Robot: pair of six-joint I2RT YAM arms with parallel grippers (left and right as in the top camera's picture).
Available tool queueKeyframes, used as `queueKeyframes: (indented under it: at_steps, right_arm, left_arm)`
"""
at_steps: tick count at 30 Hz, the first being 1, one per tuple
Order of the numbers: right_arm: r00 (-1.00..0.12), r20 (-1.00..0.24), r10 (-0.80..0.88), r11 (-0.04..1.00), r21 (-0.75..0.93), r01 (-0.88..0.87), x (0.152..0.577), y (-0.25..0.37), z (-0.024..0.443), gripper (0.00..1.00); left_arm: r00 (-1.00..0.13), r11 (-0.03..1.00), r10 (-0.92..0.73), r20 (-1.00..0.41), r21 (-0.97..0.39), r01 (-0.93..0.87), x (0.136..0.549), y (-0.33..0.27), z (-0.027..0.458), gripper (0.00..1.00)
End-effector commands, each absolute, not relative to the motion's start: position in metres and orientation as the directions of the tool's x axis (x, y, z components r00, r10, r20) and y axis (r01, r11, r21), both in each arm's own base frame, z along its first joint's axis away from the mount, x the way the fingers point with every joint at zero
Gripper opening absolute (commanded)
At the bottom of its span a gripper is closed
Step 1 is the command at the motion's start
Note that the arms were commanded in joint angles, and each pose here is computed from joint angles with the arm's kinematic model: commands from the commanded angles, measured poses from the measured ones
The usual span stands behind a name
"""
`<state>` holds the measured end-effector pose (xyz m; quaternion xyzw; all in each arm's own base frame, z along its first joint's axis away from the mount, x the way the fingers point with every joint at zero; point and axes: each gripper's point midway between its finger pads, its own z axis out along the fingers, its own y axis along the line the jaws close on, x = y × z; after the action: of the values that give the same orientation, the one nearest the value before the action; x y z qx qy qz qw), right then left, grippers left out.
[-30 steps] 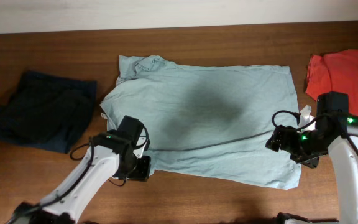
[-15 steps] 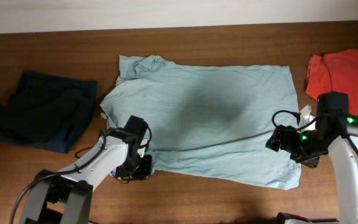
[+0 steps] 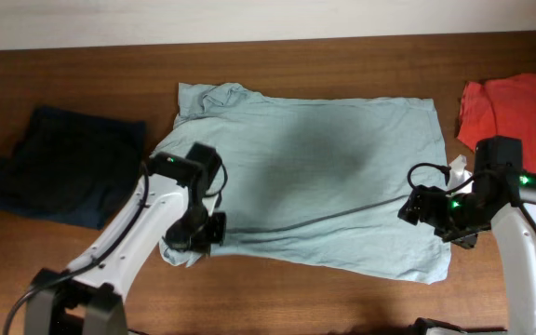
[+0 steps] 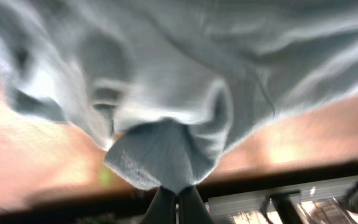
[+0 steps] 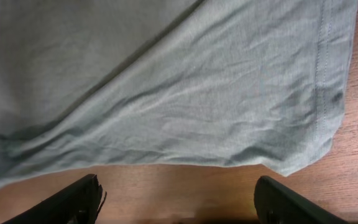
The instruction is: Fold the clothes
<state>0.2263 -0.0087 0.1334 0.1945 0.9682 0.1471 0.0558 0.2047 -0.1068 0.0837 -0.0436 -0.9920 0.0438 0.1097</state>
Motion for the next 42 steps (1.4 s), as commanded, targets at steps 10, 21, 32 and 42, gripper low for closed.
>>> queueKeyframes:
  at_steps: [10, 21, 32, 42]
  right_arm:
    - [-0.921, -0.061, 0.386, 0.883, 0.315, 0.349, 0.228, -0.008, 0.133, 0.84]
    - [-0.92, -0.063, 0.386, 0.883, 0.315, 0.349, 0.229, -0.008, 0.133, 0.84]
    - [-0.919, -0.077, 0.386, 0.884, 0.317, 0.344, 0.232, -0.009, 0.134, 0.84]
    - [-0.919, -0.076, 0.386, 0.884, 0.317, 0.345, 0.232, -0.009, 0.134, 0.83]
  left_arm:
    - [-0.986, 0.99, 0.139, -0.092, 0.002, 0.139, 0.284, -0.106, 0.084, 0.0]
    - [-0.984, 0.989, 0.144, 0.1, 0.019, 0.147, 0.25, -0.099, 0.066, 0.39]
    - [-0.977, 0.976, 0.182, 0.108, 0.102, 0.192, 0.238, -0.085, 0.031, 0.43]
    - [-0.977, 0.959, 0.212, 0.032, 0.188, 0.214, 0.26, -0.075, 0.025, 0.41]
